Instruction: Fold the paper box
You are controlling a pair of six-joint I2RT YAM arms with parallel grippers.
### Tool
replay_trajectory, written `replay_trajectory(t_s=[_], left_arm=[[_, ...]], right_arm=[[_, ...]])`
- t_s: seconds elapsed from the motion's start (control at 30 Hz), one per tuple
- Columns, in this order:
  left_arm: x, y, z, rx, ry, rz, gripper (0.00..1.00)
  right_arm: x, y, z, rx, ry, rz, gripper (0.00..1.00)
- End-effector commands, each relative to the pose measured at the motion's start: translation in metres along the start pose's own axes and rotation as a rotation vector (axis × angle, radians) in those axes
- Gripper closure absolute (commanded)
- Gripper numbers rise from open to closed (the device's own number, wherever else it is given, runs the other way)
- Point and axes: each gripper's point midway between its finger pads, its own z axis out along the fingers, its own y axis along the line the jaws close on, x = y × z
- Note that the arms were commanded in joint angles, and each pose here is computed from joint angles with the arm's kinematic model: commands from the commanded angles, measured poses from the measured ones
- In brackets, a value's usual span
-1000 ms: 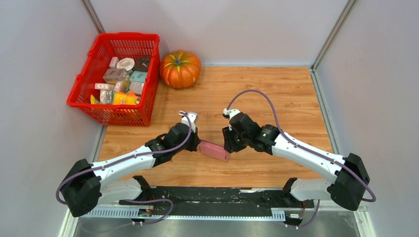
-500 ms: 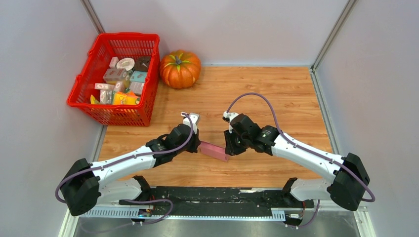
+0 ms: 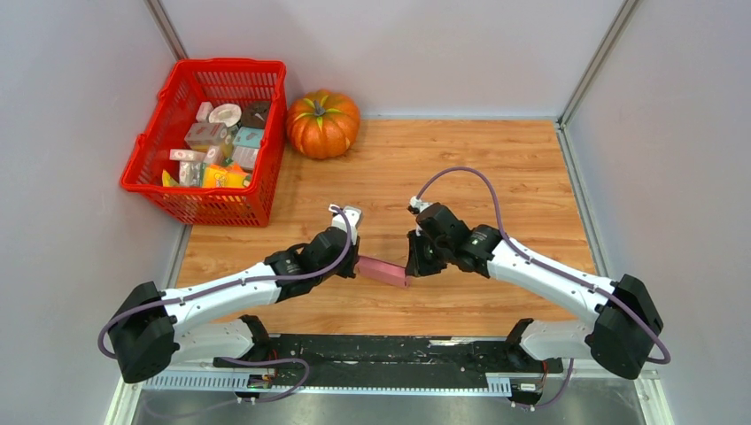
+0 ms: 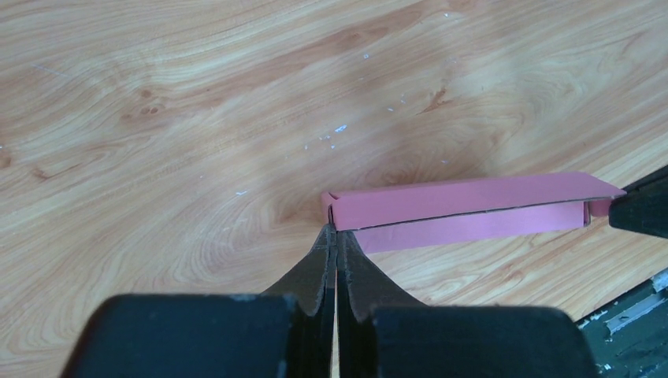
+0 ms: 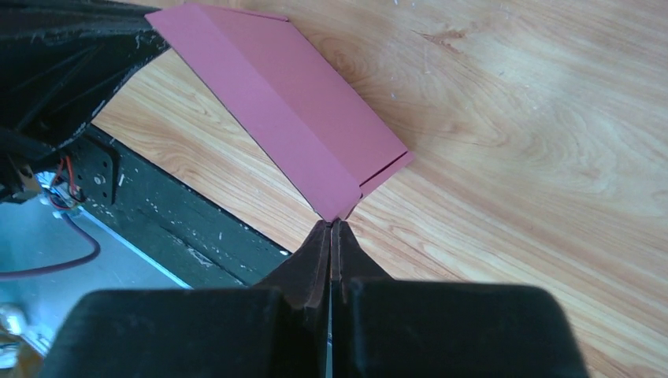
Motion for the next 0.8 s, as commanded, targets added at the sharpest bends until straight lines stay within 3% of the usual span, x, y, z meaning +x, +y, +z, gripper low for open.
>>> replay_trajectory(t_s=[0.0, 0.77], left_arm=[[0.001, -0.009, -0.003, 0.011, 0.022, 0.017, 1.00], [0.005, -0.016, -0.001, 0.023, 0.032, 0.030, 1.00]], right_arm=[[-0.022, 0.020, 0.003, -0.112, -0.069, 0.109, 1.00], [-0.051, 0.034, 0.009, -0.433, -0.100, 0.435, 1.00]])
